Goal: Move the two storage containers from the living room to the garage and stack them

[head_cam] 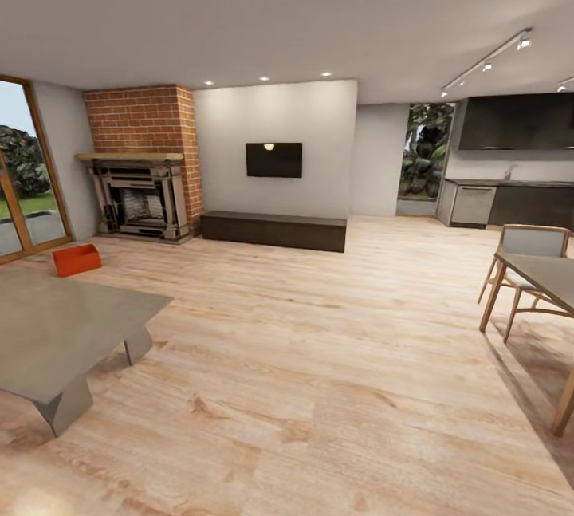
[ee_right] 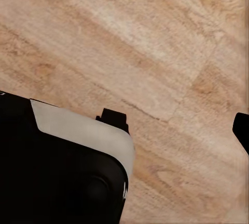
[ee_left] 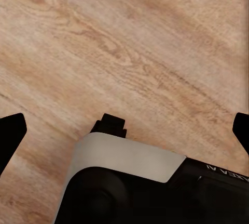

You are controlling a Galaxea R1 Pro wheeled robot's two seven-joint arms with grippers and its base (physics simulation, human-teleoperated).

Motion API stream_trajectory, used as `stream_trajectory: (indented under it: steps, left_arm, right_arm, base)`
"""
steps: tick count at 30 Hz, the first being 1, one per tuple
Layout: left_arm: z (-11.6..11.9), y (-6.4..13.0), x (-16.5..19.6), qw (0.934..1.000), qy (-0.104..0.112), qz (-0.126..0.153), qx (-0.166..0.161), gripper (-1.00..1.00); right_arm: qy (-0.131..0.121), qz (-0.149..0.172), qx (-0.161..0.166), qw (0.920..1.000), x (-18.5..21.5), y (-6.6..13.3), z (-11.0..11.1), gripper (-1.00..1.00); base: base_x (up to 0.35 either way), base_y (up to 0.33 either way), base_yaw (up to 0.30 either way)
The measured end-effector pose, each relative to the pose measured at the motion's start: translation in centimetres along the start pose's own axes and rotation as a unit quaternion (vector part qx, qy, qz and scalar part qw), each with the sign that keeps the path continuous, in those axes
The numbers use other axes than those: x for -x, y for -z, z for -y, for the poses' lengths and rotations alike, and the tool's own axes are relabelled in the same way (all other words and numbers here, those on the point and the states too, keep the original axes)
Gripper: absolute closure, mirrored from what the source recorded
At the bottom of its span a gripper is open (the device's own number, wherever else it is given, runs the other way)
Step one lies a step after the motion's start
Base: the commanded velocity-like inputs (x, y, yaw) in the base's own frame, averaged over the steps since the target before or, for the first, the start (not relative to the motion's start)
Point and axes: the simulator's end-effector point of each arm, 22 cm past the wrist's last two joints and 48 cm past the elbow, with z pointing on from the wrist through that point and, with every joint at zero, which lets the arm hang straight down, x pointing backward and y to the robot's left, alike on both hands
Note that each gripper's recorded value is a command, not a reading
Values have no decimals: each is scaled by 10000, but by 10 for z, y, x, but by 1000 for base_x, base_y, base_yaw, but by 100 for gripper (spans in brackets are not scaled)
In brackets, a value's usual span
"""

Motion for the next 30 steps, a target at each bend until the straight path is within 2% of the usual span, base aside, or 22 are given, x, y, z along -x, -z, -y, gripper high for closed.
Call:
stream_trajectory:
  steps: [30]
  left_arm:
    - [-1, 0, 0, 10000, 1, 4, 7, -100]
  right_arm:
    - [-1, 0, 0, 10000, 0, 0, 0, -100]
  base:
    - [321, 0, 0]
